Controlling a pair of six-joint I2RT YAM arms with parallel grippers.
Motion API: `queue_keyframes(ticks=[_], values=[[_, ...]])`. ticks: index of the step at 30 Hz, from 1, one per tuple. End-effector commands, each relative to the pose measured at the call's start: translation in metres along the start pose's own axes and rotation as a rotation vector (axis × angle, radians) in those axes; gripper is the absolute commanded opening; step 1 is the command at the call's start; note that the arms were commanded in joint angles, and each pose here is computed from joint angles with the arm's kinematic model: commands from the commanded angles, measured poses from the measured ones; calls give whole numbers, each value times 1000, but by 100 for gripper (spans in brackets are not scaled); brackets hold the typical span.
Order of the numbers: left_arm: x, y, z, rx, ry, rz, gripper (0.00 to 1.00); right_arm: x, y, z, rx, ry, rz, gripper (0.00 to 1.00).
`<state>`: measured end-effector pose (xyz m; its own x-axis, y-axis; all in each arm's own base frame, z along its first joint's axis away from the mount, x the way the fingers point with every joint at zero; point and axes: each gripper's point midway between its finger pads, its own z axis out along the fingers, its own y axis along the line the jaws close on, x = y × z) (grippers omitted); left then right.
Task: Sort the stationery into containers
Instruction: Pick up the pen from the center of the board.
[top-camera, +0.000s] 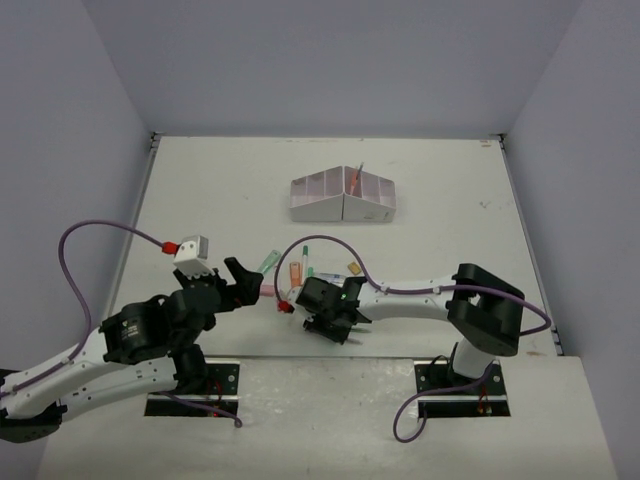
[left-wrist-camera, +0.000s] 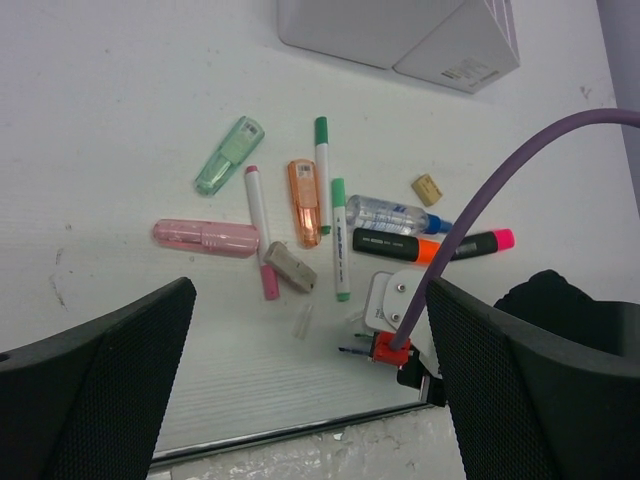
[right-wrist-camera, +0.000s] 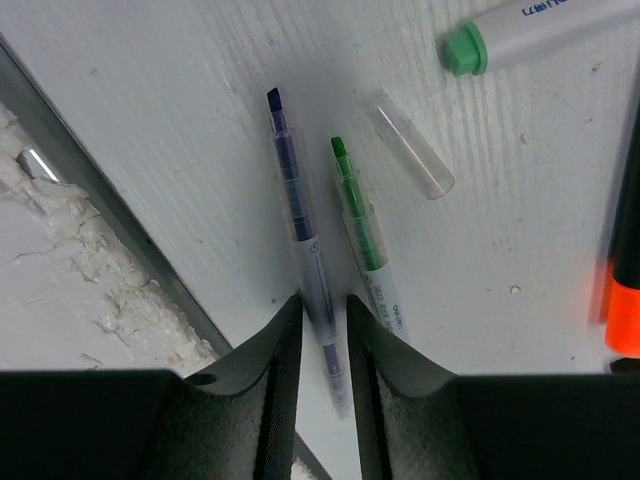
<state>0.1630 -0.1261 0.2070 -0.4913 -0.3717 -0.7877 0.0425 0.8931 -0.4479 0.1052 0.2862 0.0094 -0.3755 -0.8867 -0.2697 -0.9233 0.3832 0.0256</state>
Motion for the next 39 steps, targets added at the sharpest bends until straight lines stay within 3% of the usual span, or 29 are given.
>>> queue_keyframes(ticks=[1, 12, 15, 23, 27, 31, 36, 39], values=[[-24, -4, -5, -3, -76, -68, 100, -14, 6, 1, 1, -35, -11, 24], [-45, 1, -16, 0, -139, -111, 100, -22, 14, -14, 8, -116, -67, 7], [-49, 7, -16, -64, -143, -86, 100, -28, 15, -28, 0, -191, -80, 0], [-43, -2, -3, -112, -124, 6, 100, -28, 3, -93, 36, -421, -55, 0], [-11, -7, 23, -200, -40, 110, 100, -38, -20, -139, 124, -622, 18, 0], [23, -12, 52, -259, 36, 197, 100, -38, -55, -167, 276, -725, 142, 0], [70, -38, 88, -163, 188, 341, 95, -20, -107, -180, 484, -750, 428, 0], [94, -65, 99, -31, 273, 392, 84, 2, -130, -188, 573, -779, 599, 0]])
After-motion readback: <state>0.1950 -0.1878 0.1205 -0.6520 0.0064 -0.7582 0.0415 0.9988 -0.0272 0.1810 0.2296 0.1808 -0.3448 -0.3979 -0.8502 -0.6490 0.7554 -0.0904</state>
